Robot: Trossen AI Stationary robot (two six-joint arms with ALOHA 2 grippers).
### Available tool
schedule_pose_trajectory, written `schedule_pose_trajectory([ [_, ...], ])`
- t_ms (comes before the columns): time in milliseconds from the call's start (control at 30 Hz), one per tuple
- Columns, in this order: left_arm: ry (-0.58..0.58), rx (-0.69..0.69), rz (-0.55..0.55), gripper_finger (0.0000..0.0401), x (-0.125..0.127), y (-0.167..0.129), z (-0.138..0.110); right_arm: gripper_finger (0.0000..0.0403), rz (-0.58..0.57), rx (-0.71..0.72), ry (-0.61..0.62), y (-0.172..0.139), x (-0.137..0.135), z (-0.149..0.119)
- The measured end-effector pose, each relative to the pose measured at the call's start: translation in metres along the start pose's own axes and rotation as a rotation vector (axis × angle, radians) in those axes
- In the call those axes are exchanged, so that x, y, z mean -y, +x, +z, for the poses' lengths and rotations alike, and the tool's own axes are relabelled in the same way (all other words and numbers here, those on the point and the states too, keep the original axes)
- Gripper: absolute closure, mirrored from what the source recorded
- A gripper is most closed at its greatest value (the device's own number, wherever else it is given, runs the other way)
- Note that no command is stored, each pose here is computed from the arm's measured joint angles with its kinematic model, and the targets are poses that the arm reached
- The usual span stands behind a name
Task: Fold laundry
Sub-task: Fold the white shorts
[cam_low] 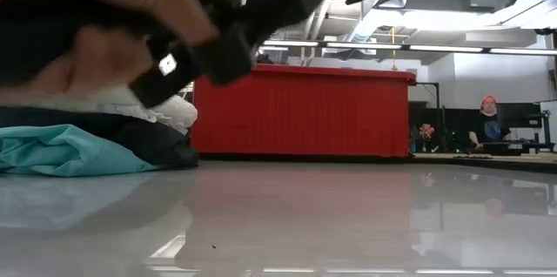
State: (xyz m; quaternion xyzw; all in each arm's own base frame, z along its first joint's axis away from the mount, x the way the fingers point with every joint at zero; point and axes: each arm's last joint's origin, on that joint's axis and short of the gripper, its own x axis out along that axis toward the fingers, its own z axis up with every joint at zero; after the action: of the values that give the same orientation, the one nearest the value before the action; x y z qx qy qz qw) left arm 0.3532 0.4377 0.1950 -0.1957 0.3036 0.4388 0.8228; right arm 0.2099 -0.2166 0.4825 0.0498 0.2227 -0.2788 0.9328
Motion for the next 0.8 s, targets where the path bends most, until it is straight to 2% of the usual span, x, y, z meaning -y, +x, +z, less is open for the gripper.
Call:
schedule_pose_trajectory([
  [167,0.057,-0.019,0.07,0.0245,-0.003,0.016,-0.012,0.0182,0.0,0.001,0.0,0.0,0.0,0.0],
  [367,-0.097,-0.097,0.029,0.0245,-0.022,0.035,-0.029,0.0182,0.012,0.003,-0.003,0.0,-0.002,0.0],
  [467,-0.094,-0.128,0.074,0.0252,-0.029,0.035,-0.03,0.0182,0.023,0.007,-0.008,0.001,-0.005,0.001],
  [567,-0.11,-0.154,0.023,0.0289,-0.035,0.034,-0.032,0.0182,0.027,0.009,-0.009,0.001,-0.005,0.001],
  [667,-0.135,-0.174,-0.012,0.037,-0.04,0.034,-0.033,0.0182,0.025,0.02,-0.012,0.001,-0.005,0.002],
  [700,-0.15,-0.177,-0.022,0.0384,-0.04,0.034,-0.033,0.0182,0.024,0.026,-0.013,0.001,-0.005,0.003],
  [800,-0.189,-0.179,-0.033,0.0397,-0.04,0.034,-0.033,0.0182,0.02,0.039,-0.015,0.001,-0.004,0.004],
])
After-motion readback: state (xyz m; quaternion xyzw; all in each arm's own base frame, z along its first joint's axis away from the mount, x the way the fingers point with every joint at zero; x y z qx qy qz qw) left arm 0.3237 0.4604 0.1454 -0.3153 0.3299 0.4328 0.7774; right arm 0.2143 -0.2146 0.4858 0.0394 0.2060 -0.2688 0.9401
